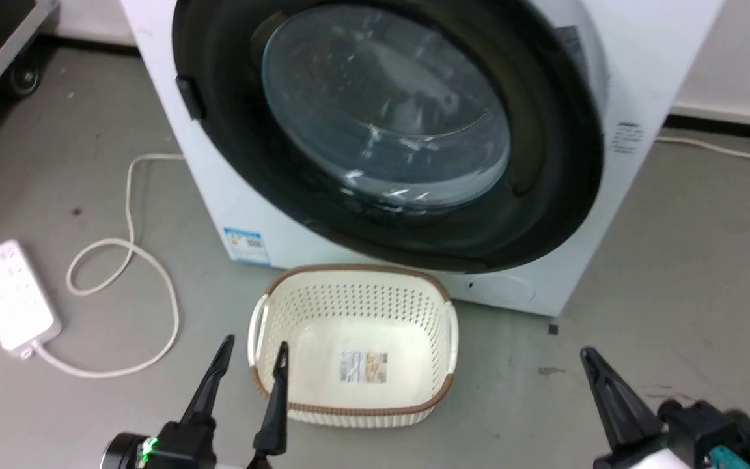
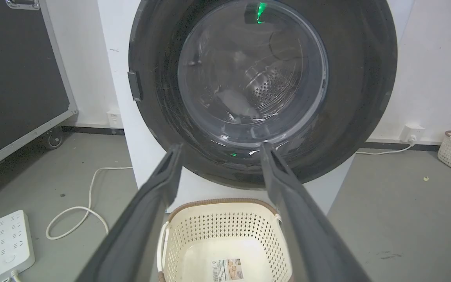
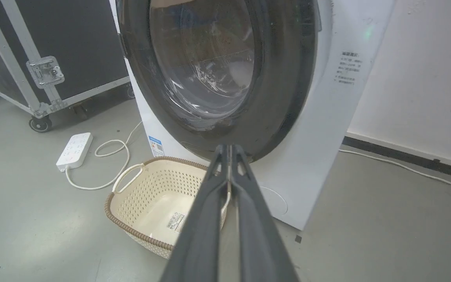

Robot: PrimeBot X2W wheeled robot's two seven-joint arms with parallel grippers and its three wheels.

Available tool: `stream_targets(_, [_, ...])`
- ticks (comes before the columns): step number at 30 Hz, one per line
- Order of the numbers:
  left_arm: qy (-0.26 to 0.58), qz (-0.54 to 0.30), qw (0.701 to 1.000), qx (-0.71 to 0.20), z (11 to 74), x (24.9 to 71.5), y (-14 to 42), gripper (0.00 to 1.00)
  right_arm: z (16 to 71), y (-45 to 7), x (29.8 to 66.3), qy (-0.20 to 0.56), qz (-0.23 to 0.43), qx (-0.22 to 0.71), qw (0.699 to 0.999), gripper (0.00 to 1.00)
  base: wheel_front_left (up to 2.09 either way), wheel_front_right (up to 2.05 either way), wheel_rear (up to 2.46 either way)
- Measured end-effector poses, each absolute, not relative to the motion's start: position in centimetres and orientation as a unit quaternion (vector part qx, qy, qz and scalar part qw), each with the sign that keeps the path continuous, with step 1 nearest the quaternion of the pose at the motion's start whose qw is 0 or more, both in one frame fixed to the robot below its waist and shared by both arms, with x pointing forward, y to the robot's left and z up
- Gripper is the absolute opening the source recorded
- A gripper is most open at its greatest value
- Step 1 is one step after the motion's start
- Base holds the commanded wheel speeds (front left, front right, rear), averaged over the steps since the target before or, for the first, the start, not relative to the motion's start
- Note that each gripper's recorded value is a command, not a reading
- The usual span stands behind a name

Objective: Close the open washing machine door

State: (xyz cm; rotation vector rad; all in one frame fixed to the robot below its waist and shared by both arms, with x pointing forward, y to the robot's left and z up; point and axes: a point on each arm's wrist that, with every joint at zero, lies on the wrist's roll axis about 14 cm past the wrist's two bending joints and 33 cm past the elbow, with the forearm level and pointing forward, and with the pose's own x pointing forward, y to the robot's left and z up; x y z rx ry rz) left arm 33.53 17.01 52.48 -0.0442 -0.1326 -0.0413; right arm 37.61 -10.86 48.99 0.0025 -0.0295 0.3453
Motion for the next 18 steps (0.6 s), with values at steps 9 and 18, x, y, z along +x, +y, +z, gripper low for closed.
stream_targets(9, [-0.039,-0.025,0.999,-0.012,50.8,35.3,16.5,1.00,50.9,-7.7,44.6,-0.035,0.243,-0.031,0.969,0.00,0.00,0.00,0.00])
stream_targets(18, [0.012,-0.016,1.000,-0.005,47.5,37.7,16.4,1.00,49.2,-8.5,56.2,0.022,0.247,-0.028,0.968,0.00,0.00,0.00,0.00])
